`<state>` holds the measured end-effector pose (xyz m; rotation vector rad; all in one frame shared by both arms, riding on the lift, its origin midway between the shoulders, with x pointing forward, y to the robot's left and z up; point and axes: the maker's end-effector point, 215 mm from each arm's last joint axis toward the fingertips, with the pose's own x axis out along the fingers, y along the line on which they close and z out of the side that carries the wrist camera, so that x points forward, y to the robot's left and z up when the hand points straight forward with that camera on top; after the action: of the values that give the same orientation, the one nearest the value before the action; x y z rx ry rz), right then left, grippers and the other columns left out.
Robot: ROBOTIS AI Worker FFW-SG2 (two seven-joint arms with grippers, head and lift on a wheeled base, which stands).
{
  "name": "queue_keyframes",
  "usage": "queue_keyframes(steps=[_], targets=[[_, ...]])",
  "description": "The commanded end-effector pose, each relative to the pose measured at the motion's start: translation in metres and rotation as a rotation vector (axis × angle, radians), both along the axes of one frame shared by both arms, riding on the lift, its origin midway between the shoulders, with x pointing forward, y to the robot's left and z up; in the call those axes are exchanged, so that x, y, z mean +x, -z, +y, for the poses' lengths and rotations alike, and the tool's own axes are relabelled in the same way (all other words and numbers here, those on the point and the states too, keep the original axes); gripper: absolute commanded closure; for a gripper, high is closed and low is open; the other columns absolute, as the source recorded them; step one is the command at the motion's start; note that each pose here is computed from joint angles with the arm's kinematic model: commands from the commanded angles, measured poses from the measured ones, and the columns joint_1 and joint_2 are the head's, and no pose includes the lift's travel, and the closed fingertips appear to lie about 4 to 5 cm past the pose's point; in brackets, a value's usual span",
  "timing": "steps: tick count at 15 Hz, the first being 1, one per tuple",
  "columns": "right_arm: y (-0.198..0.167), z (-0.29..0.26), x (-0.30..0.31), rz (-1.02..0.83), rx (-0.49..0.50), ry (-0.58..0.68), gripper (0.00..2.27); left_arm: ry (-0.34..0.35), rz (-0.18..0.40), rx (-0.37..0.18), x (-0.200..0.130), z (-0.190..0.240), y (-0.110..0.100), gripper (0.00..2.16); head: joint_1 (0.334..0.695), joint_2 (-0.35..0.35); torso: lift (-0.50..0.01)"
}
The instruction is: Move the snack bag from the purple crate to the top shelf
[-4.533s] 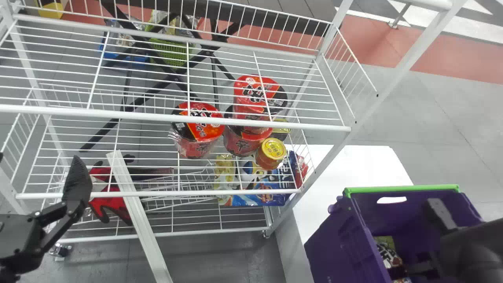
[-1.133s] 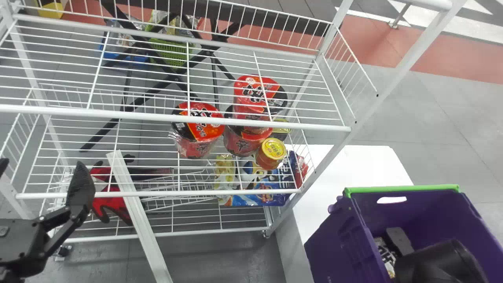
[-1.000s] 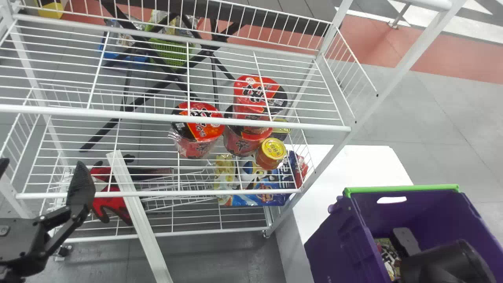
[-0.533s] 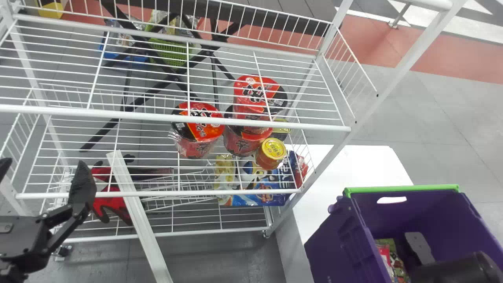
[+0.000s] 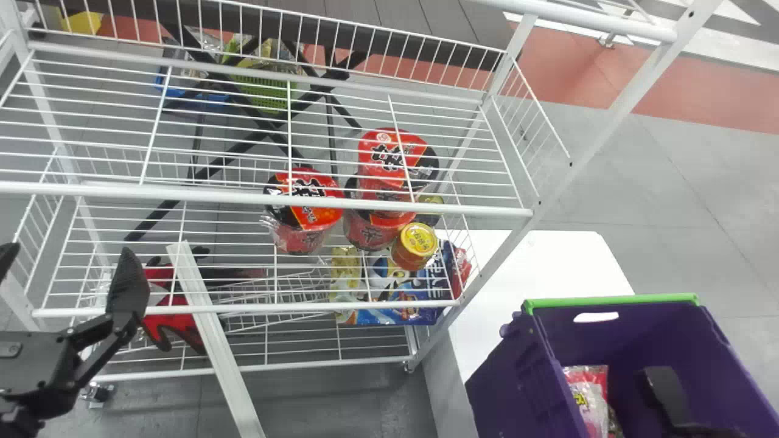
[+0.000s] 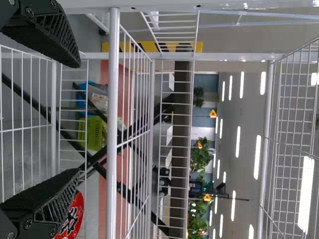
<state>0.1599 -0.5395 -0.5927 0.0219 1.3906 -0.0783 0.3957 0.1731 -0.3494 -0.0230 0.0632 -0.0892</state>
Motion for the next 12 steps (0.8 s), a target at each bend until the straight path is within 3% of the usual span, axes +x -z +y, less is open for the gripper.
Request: queue_keyframes(steps=[1, 12], targets=[[-0.008, -0.003, -0.006, -0.015, -0.004, 0.013, 1.92, 0.002, -0.003, -0.002, 0.001, -0.001, -0.001, 0.06, 0.695, -0.350, -0.409], [-0.068, -0.019, 0.008, -0.114, 0.001, 0.091, 1.92, 0.014, -0.005, -0.005, 0.001, -0.006, -0.002, 0.06, 0.695, -0.350, -0.365]])
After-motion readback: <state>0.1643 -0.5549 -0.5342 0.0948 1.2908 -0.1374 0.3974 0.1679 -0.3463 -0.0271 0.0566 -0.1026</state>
